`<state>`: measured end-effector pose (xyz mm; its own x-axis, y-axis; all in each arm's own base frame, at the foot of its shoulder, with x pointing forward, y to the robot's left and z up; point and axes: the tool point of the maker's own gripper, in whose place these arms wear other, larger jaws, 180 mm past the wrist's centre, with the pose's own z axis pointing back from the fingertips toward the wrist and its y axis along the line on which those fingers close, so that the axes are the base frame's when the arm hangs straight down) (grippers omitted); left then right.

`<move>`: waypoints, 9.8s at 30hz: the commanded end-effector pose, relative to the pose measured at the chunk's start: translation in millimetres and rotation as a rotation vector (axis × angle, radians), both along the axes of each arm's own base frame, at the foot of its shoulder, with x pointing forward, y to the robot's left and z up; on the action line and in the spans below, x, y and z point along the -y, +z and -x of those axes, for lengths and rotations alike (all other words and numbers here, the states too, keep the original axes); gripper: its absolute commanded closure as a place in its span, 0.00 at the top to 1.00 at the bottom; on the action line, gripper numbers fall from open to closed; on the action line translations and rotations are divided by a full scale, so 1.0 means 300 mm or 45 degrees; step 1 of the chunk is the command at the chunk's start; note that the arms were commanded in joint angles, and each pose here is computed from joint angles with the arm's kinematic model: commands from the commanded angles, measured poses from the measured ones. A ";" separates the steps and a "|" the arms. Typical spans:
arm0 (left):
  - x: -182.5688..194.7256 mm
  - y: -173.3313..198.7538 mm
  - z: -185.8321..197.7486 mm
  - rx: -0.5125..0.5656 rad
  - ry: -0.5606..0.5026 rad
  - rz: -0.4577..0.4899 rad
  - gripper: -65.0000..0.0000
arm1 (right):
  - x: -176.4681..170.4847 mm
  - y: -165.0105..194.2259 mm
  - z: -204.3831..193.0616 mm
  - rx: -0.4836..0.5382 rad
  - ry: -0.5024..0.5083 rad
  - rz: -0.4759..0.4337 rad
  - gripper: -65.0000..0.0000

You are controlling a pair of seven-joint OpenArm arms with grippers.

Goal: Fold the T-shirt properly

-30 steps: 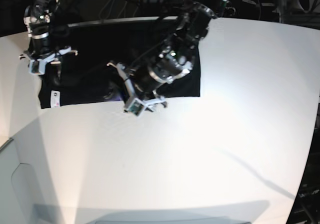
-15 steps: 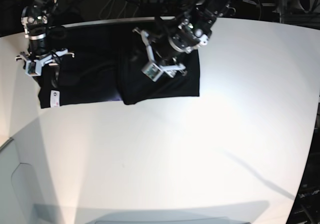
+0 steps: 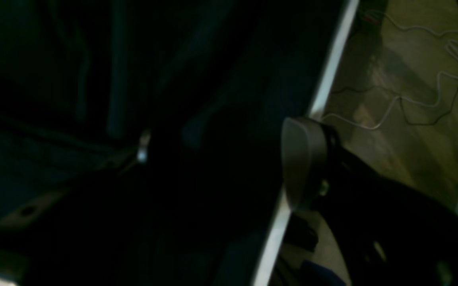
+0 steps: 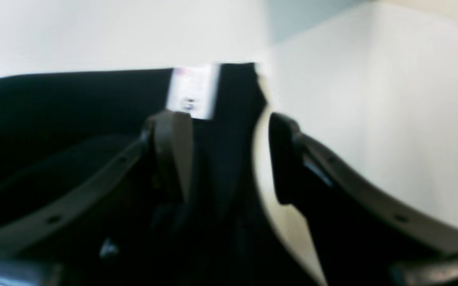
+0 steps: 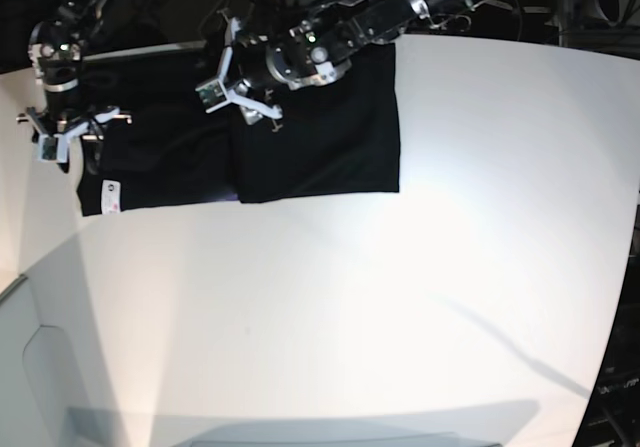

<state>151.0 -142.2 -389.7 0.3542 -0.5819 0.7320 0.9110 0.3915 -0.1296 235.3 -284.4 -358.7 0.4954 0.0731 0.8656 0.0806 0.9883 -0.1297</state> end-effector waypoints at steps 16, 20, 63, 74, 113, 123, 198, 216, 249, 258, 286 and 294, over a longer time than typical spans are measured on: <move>-0.522 0.217 -0.407 0.229 0.769 0.093 0.60 | 0.047 -0.047 -0.003 -0.058 -0.014 -0.027 0.55; -0.787 0.232 -0.449 0.280 1.052 0.022 0.60 | 0.047 -0.107 0.018 -0.109 -0.029 -0.070 0.55; -0.957 -0.075 -0.298 -0.094 1.398 -0.094 0.60 | -0.148 0.115 -0.074 0.097 0.173 0.017 0.00; -0.842 -0.101 -0.339 -0.130 1.307 -0.053 0.60 | -0.524 0.173 -0.031 0.137 0.532 -0.082 0.00; -1.021 0.017 -0.348 0.008 1.495 -0.045 0.60 | -1.292 0.134 0.054 0.098 1.316 -0.432 0.00; -1.175 0.081 -0.313 0.094 1.636 -0.085 0.60 | -1.335 0.173 0.101 0.132 1.411 -0.427 0.48; -1.525 0.251 -0.185 0.308 2.000 -0.206 0.60 | -1.248 0.199 0.181 0.205 1.674 -0.214 0.50; -0.897 0.211 -0.236 -0.220 1.609 0.606 0.61 | -0.877 0.136 -0.180 0.202 1.048 -0.146 0.50; -1.167 0.112 -0.035 -0.200 1.748 0.200 0.60 | -0.808 0.092 -0.193 0.152 0.975 -0.133 0.50; -0.949 0.185 -0.153 -0.327 1.601 0.602 0.60 | -0.802 0.120 -0.160 0.174 0.966 -0.130 0.49; -0.686 -0.112 -0.236 -0.735 1.476 0.538 0.00 | -0.846 0.135 0.004 0.137 0.960 -0.204 0.33; -0.689 -0.110 -0.248 -0.728 1.475 0.540 0.00 | -0.780 -0.052 0.045 -0.056 0.905 -0.234 0.00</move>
